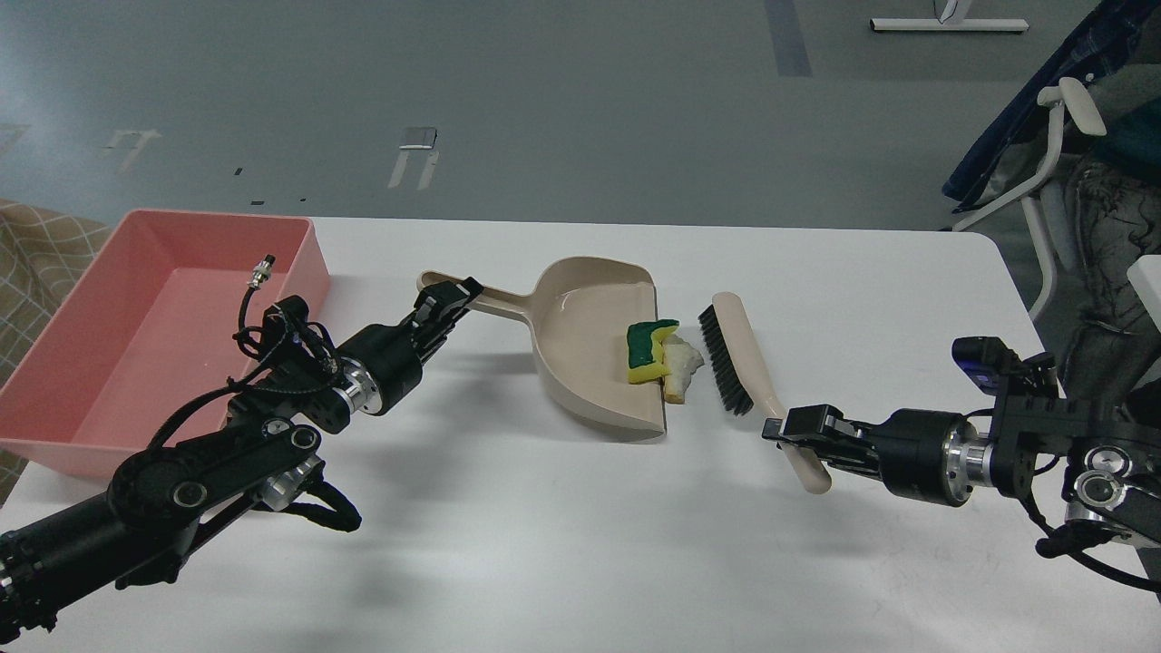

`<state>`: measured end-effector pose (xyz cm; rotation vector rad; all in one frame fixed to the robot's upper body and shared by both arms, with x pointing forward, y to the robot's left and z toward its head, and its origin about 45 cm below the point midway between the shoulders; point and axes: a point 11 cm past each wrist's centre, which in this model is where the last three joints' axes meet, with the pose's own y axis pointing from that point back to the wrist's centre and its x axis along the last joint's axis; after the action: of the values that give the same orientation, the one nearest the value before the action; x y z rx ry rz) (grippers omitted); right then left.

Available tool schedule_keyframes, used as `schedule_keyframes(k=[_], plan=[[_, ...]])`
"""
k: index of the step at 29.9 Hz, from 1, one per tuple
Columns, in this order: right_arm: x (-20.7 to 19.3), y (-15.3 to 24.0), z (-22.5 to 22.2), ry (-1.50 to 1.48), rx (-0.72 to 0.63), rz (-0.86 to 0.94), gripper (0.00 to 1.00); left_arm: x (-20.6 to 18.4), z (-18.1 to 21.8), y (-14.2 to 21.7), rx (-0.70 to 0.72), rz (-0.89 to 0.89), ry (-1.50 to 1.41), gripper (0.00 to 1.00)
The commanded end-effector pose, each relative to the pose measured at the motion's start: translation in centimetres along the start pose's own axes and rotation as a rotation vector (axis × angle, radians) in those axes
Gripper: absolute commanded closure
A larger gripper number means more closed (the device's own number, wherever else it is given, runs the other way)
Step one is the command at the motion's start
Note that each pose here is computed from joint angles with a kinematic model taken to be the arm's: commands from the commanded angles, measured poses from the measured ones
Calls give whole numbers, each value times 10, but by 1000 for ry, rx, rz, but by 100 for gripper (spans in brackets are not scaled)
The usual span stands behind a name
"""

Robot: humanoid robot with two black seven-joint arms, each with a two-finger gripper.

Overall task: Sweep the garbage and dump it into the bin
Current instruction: 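Sweep the brush again, pushing the sponge and stick into the dustpan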

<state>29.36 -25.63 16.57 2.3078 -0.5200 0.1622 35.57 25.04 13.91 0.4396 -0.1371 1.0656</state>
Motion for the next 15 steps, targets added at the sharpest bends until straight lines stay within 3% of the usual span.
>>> schedule_keyframes(k=[1, 15], plan=[[3, 0, 4, -6, -11, 8, 100, 0, 0, 0, 0, 0, -1, 100], [-7, -30, -5, -28, 28, -34, 100, 1, 0, 0, 1, 1, 0, 100]])
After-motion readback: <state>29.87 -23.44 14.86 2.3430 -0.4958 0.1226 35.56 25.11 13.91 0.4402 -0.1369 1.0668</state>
